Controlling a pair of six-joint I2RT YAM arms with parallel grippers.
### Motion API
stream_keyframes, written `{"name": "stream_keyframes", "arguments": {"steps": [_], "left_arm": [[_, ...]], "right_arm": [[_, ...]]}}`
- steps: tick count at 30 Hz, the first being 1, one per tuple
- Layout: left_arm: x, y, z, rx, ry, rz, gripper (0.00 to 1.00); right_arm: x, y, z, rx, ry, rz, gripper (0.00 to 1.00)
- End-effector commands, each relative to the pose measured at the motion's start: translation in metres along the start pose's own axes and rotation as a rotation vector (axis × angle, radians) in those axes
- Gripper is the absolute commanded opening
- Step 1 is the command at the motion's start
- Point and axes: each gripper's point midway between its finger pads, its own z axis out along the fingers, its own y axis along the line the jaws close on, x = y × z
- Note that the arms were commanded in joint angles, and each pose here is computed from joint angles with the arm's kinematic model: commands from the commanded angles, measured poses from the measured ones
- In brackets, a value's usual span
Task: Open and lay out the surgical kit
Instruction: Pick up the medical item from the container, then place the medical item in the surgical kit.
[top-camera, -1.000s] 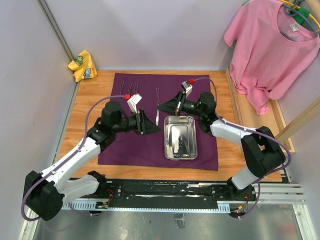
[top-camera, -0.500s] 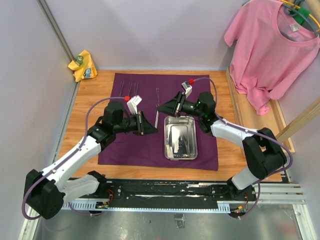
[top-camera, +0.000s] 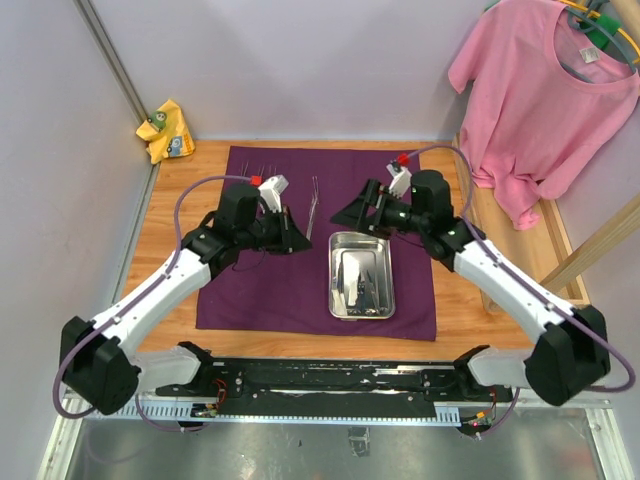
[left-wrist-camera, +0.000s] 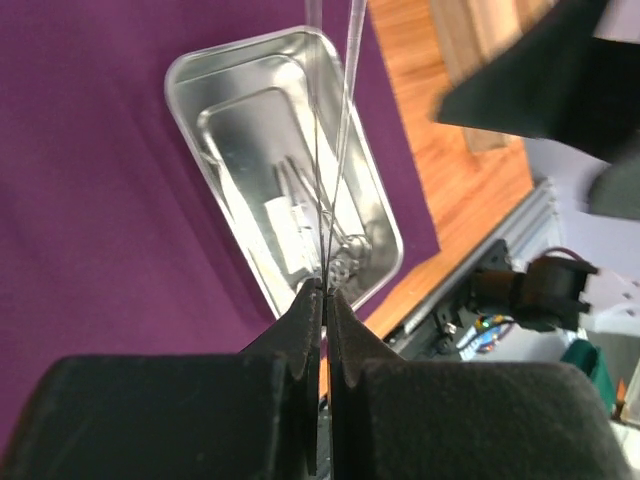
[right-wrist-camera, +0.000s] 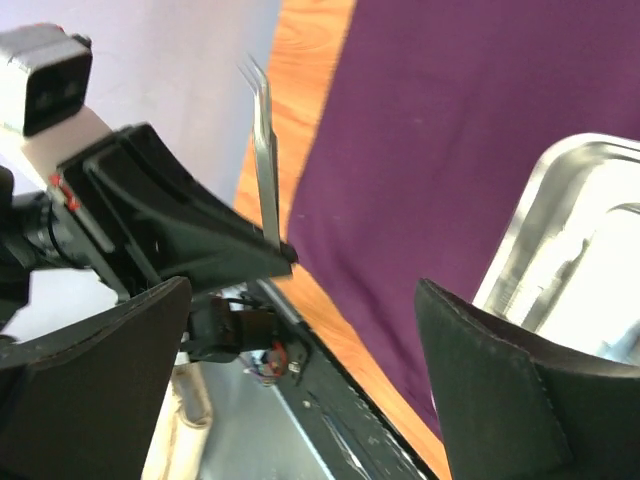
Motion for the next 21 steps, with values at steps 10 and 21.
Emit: {"name": "stream_keyframes", "arguments": {"steps": [10, 21], "left_arm": [[-0.013, 0.069, 0.029, -0.340, 0.017, 0.045, 0.00], [-0.029, 0.094, 0.048, -0.463, 0.012, 0.061, 0.00]], "right_arm": [[0.021, -0.079, -0.122, 0.530, -0.057, -0.255, 0.98], [0.029, -0.095, -0.133, 0.594, -0.041, -0.289, 0.98]]}}
